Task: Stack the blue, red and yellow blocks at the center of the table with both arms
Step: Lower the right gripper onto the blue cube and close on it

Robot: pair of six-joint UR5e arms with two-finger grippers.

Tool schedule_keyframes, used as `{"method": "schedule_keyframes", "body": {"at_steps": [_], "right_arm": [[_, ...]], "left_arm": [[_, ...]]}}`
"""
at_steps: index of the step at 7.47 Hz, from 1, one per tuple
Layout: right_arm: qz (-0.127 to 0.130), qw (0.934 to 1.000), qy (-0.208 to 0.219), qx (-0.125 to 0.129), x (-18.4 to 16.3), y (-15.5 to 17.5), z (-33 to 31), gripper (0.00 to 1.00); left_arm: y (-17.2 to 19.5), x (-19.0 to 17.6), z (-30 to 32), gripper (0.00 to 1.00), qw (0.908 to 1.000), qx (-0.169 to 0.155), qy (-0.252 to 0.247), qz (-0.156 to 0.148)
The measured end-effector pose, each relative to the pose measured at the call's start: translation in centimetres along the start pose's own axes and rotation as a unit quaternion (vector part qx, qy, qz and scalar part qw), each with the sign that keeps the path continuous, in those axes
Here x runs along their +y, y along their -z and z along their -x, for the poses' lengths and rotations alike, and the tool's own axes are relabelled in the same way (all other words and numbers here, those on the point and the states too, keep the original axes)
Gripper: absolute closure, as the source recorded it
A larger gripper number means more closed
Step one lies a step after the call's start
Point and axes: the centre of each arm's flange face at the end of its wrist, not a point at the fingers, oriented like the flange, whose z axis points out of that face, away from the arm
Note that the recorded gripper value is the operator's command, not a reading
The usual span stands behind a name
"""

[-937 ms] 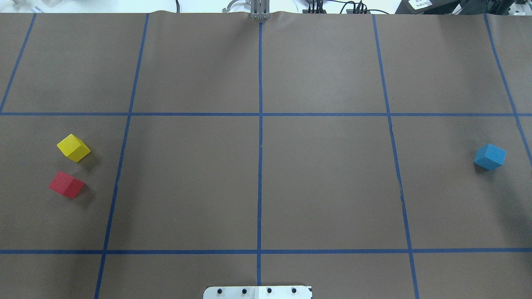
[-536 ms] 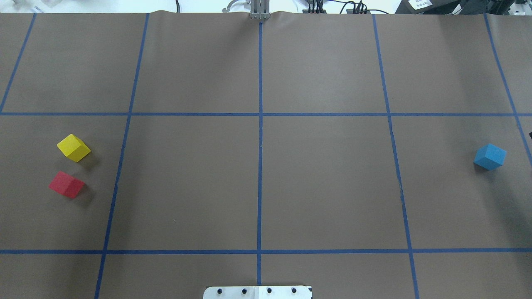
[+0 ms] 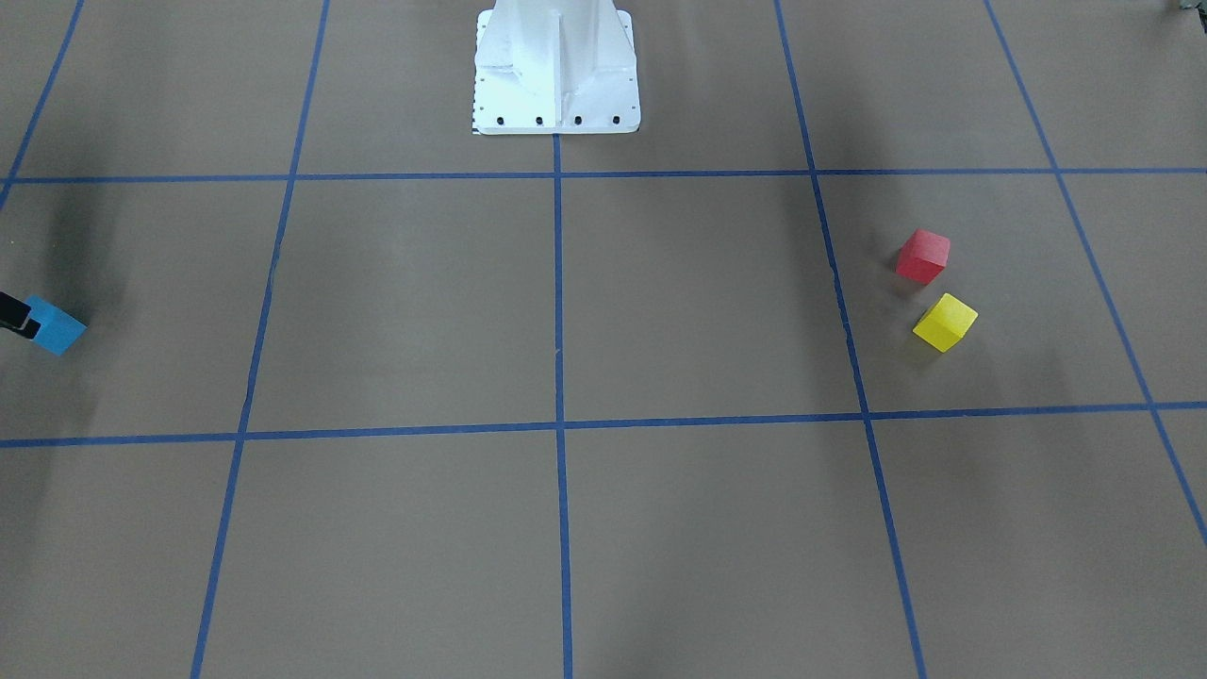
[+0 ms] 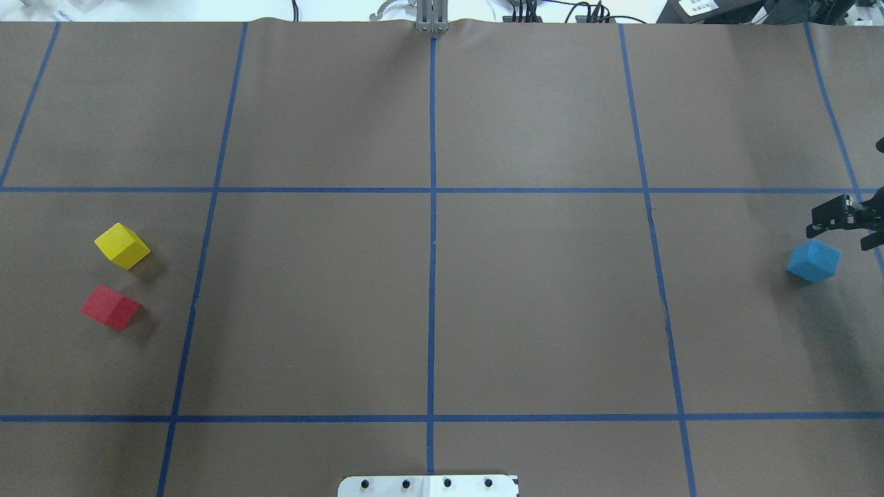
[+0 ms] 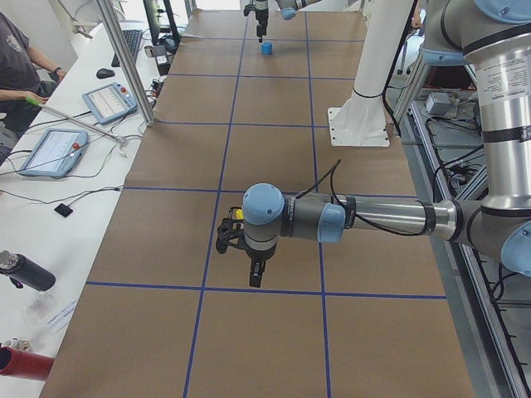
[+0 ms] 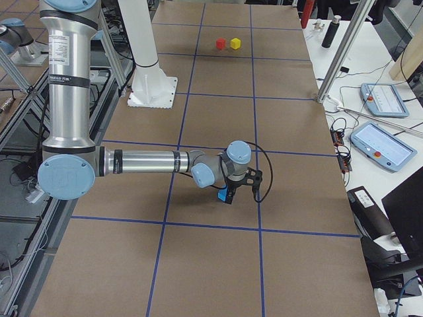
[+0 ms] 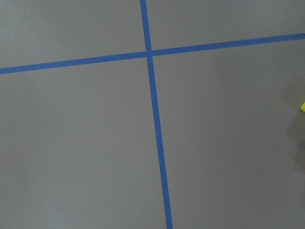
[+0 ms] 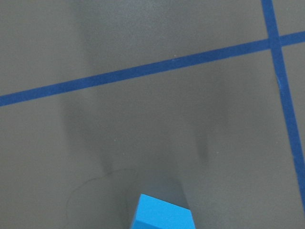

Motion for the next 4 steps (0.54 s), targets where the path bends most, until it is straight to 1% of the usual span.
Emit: {"method": "schedule_keyframes", "body": {"at_steps": [1, 2, 3, 4], "right_arm": [[0.0, 0.9998, -0.018, 0.003, 0.3, -0.7, 0.6, 0.04], [0.002, 0.9997, -0.025, 0.007, 0.6, -1.4, 0.9, 0.04], [0.005, 0.9995, -0.028, 0.013, 0.9, -2.1, 1.2, 0.07], [0.007, 0.9994, -0.028, 0.018, 1.2, -2.7, 1.4, 0.2]], "left_arm": [[0.0, 0.0, 0.0, 0.0, 1.0, 0.0, 0.0, 0.0], [0.0, 0.0, 0.0, 0.0, 1.0, 0.0, 0.0, 0.0], [0.0, 0.0, 0.0, 0.0, 1.0, 0.0, 0.0, 0.0], [0.0, 0.0, 0.0, 0.0, 1.0, 0.0, -0.001, -0.001]]}}
